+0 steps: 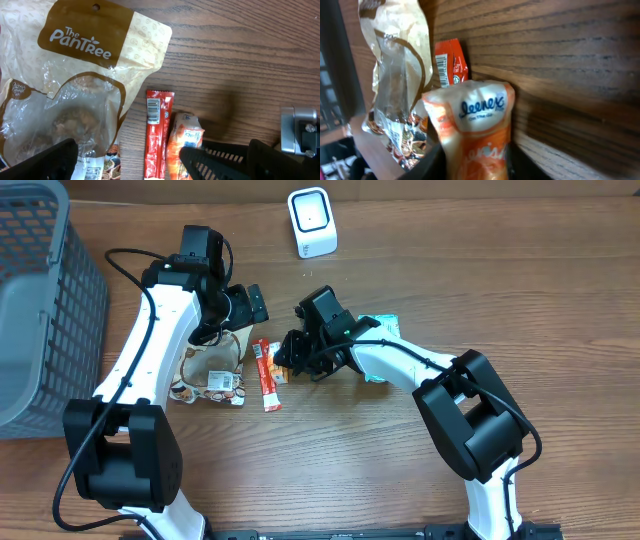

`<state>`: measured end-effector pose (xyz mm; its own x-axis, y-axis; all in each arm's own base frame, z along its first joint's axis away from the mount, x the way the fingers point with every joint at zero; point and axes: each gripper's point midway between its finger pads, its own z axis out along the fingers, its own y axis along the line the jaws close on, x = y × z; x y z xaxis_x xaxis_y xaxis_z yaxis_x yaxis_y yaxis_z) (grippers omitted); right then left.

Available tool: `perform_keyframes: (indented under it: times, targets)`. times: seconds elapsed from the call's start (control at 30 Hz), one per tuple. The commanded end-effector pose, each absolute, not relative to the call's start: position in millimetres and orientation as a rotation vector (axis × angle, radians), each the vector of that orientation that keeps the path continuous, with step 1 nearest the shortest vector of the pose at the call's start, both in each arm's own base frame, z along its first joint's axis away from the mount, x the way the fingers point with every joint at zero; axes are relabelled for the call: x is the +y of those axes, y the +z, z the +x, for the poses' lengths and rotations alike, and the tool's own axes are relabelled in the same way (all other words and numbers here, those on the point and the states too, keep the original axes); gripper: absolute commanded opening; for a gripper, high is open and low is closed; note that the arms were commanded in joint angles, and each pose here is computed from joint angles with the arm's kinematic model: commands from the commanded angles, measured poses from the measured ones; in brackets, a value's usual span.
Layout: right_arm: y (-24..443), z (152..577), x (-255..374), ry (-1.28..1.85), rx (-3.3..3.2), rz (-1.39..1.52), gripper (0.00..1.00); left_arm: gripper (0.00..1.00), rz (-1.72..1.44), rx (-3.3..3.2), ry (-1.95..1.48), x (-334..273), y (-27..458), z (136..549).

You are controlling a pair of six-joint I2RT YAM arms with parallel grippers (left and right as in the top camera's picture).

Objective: Scan the item barcode
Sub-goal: 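Set the Kleenex pack beside the red stick and open the right gripper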

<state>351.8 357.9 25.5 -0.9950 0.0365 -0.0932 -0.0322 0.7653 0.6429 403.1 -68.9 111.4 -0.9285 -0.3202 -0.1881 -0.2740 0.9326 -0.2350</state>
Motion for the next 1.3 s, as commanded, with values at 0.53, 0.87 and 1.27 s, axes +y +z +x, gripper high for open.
perform_keyframes:
  times: [0.53,0.87,1.27]
  targets:
    - [53,362,359,1.044,2.776,-0.042,0.52,1.0,-0.444,2.848,-0.32,-71,118,408]
    - [71,363,360,1.06,2.735,-0.074,0.54,1.0,-0.444,2.848,-0.32,-71,118,408]
    - [96,367,342,0.91,2.709,-0.115,0.54,1.0,-0.444,2.848,-0.32,-71,118,408]
